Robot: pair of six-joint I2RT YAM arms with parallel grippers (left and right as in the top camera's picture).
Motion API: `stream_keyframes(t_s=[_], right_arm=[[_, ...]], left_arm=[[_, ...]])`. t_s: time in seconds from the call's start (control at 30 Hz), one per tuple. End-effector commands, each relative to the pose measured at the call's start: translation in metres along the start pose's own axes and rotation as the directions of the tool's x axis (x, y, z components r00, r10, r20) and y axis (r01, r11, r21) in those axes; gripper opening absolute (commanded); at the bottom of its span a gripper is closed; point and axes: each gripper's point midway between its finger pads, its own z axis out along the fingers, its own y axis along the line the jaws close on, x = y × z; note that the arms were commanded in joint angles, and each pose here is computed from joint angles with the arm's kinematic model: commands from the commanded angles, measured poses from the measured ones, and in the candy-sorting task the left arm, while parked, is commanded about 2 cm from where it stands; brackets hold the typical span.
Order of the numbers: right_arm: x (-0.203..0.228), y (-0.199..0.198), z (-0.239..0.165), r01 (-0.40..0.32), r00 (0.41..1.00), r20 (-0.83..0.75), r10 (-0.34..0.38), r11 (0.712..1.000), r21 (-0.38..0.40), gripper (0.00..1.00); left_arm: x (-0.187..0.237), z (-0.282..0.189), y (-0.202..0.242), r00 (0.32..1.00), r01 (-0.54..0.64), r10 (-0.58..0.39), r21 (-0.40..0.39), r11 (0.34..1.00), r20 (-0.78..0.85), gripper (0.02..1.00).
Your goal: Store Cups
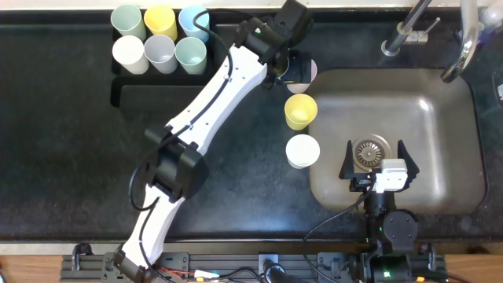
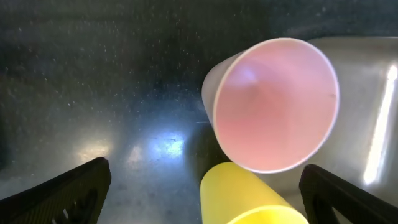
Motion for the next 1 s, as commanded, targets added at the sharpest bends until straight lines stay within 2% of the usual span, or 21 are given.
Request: stream_keyframes(t_s=[0.03, 0.4, 0.67, 0.7, 0.73, 0.8, 0.87, 0.9, 1.0], right_arm=[[0.004, -0.002, 0.0, 0.006, 1.0, -0.002, -0.006, 1.0, 0.008, 0.998], [0.004, -0.002, 0.0, 0.006, 1.0, -0.002, -0.006, 1.0, 0.008, 0.996], [0.004, -0.002, 0.0, 0.006, 1.0, -0.002, -0.006, 1.0, 0.008, 0.996], [0.004, -0.002, 0.0, 0.006, 1.0, -0.002, -0.006, 1.0, 0.008, 0.998], [0.004, -0.001, 0.0, 0.006, 1.0, -0.002, -0.006, 1.0, 0.007, 0.998], [0.004, -0.002, 0.0, 0.006, 1.0, -0.002, -0.006, 1.0, 0.008, 0.998], [0.004, -0.002, 0.0, 0.006, 1.0, -0.002, -0.006, 1.0, 0.008, 0.998], [0.004, -0.002, 0.0, 0.006, 1.0, -0.002, -0.006, 1.0, 0.008, 0.998], [0.004, -0.001, 0.0, 0.006, 1.0, -0.002, -0.006, 1.0, 0.007, 0.998]], left_arm=[[-0.014, 0.007, 0.004, 0.998, 0.051, -0.051, -0.002, 0.999, 0.032, 1.0], [-0.025, 0.022, 0.017, 0.993, 0.116, -0.115, -0.01, 0.993, 0.04, 1.0], [-0.022, 0.035, 0.018, 0.992, 0.127, -0.127, -0.014, 0.992, 0.02, 1.0], [-0.023, 0.035, 0.017, 0.992, 0.127, -0.127, -0.012, 0.992, 0.023, 0.947], [-0.024, 0.035, 0.017, 0.992, 0.127, -0.127, -0.008, 0.992, 0.026, 0.801], [-0.027, 0.034, 0.014, 0.991, 0.127, -0.127, 0.002, 0.992, 0.037, 0.336], [-0.031, 0.031, 0.012, 0.991, 0.126, -0.126, 0.012, 0.992, 0.049, 0.06], [-0.035, 0.027, 0.011, 0.99, 0.127, -0.128, 0.02, 0.992, 0.06, 0.034], [-0.053, 0.003, 0.01, 0.984, 0.133, -0.138, 0.049, 0.99, 0.115, 0.034]])
